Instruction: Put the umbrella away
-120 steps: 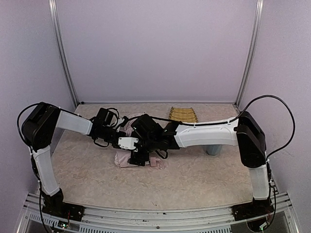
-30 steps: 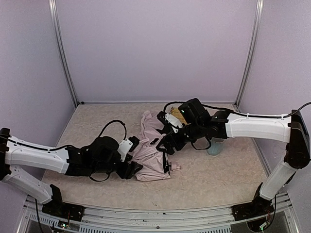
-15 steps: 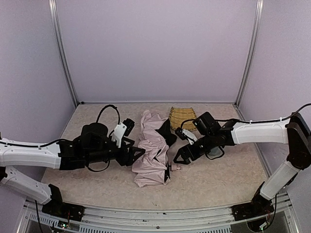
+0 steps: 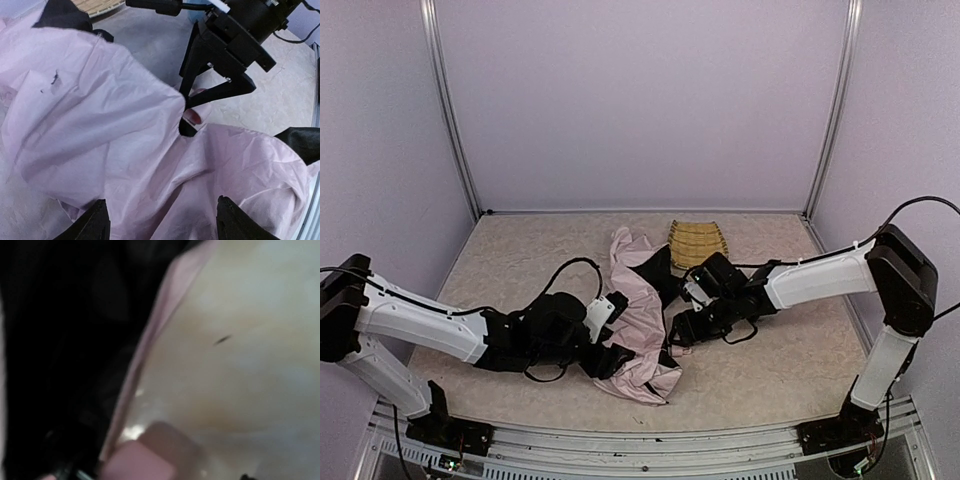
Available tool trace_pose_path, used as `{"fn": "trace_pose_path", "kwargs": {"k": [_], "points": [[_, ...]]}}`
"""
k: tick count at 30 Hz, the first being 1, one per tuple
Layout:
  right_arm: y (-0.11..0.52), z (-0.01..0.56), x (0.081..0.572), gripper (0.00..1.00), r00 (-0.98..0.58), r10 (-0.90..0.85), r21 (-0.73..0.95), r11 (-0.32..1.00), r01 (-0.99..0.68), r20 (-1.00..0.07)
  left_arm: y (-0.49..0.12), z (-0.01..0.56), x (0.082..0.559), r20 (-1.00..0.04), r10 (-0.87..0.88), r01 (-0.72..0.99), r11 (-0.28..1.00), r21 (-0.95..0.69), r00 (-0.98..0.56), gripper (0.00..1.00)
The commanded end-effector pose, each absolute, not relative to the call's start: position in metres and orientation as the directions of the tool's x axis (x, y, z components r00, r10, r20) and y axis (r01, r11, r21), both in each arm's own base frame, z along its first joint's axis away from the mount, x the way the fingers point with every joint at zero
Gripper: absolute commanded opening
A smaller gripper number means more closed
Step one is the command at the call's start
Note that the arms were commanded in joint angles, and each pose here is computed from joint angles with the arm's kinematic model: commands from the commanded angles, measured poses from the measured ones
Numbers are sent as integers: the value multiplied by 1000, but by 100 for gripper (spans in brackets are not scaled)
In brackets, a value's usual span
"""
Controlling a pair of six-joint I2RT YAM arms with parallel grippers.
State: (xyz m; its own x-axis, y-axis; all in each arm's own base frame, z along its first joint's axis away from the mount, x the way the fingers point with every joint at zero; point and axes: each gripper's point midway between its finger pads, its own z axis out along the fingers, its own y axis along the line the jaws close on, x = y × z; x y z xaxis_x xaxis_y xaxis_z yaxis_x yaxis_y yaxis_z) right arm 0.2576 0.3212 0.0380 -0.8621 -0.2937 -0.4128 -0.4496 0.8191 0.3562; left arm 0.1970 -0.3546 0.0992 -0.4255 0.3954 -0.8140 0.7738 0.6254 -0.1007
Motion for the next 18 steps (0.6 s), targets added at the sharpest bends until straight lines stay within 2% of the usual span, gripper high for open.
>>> {"fn": "trace_pose_path", "kwargs": {"k": [1, 4, 7, 9, 12, 16, 18], "points": [[327, 22, 246, 66, -879, -290, 314, 853, -417, -379, -336, 73, 198, -787, 429, 744, 666, -56, -443, 71], [326, 9, 243, 56, -884, -300, 300, 860, -413, -358, -333, 62, 195, -776, 450, 752, 657, -48, -442, 71], [328, 5, 244, 41, -886, -314, 288, 862, -417, -342, -337, 52, 190, -769, 465, 774, 630, -61, -439, 71], [330, 10, 242, 37, -882, -320, 286, 859, -424, -346, -339, 48, 187, -762, 474, 781, 621, -65, -440, 71], [327, 21, 245, 27, -875, -306, 281, 862, -422, -376, -342, 50, 184, -770, 479, 792, 608, -55, -422, 73], [331, 40, 255, 10, -854, -282, 293, 853, -432, -438, -342, 76, 183, -806, 437, 791, 609, -62, -400, 78], [335, 52, 261, 2, -844, -256, 322, 841, -435, -472, -340, 110, 183, -855, 364, 790, 607, -84, -370, 81]]}}
